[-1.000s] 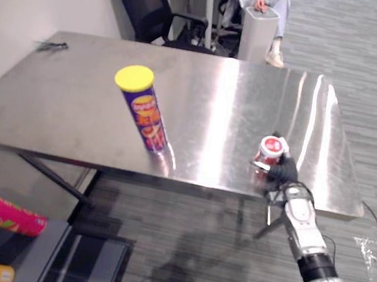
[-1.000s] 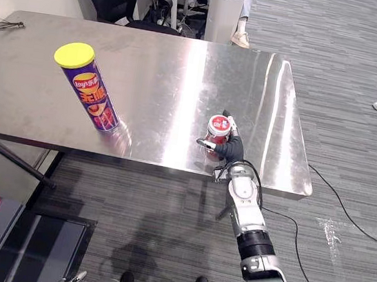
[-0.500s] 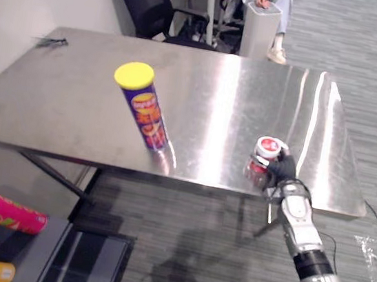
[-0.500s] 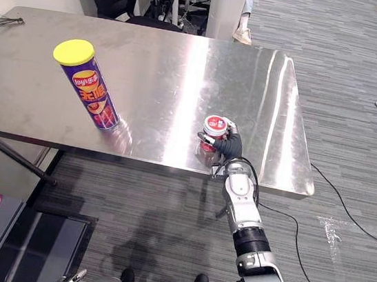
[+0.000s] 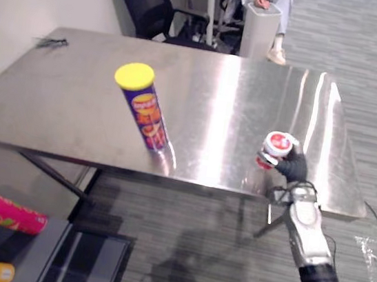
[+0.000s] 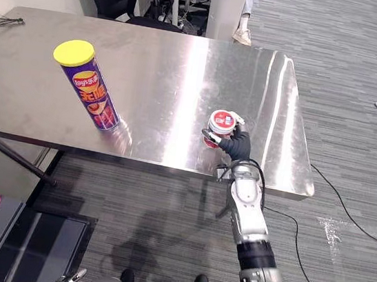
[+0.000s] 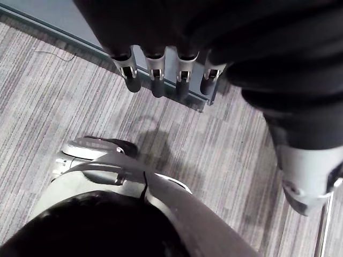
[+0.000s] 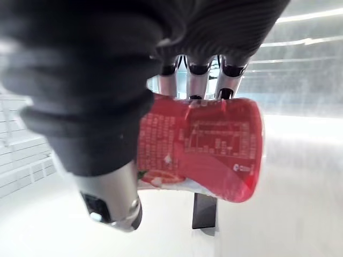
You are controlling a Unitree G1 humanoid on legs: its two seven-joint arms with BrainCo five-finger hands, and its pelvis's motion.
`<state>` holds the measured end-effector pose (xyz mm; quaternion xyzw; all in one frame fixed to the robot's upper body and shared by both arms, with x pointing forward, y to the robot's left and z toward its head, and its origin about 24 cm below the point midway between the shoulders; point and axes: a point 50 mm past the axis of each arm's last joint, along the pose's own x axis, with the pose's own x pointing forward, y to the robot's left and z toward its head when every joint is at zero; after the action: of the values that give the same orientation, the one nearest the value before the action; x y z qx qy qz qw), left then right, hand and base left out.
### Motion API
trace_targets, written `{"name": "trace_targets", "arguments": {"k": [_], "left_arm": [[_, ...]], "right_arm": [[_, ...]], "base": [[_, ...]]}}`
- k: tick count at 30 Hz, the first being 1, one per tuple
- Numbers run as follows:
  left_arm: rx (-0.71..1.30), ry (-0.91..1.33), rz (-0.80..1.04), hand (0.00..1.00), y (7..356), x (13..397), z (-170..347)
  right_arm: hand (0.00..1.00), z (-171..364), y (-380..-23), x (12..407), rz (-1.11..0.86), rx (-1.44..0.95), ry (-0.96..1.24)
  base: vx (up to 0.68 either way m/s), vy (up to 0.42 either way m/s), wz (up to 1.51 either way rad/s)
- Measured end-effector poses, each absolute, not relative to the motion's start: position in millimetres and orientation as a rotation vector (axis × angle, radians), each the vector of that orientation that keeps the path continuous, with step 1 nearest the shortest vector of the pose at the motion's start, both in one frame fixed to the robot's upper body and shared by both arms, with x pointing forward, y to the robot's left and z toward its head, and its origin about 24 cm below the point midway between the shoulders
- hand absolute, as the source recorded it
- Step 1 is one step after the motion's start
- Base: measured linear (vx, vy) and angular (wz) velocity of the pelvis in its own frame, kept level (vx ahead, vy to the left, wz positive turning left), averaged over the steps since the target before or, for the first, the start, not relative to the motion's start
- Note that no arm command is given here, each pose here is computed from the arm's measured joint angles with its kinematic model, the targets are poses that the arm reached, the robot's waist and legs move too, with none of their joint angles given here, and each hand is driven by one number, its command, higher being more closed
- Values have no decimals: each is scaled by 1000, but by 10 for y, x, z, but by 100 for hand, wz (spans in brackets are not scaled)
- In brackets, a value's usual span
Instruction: Put the gum and the chips on the shelf.
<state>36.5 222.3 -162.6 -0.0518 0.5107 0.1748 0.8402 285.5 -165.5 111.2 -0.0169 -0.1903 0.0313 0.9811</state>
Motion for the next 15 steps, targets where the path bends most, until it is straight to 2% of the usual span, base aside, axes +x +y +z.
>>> {"name": "trace_targets", "arguments": {"k": [7,15], "left_arm": [[-116,1085,385,0,2236,329,-1626],[-121,1085,395,0,2250,313,-1625]], "right_arm": [[100,1188,-1767,2499,92,-13,-460],[100,1174,-2064,2185,-15,12,-467]], "base": [[-49,-22,-1],[-5,-5,7]]}}
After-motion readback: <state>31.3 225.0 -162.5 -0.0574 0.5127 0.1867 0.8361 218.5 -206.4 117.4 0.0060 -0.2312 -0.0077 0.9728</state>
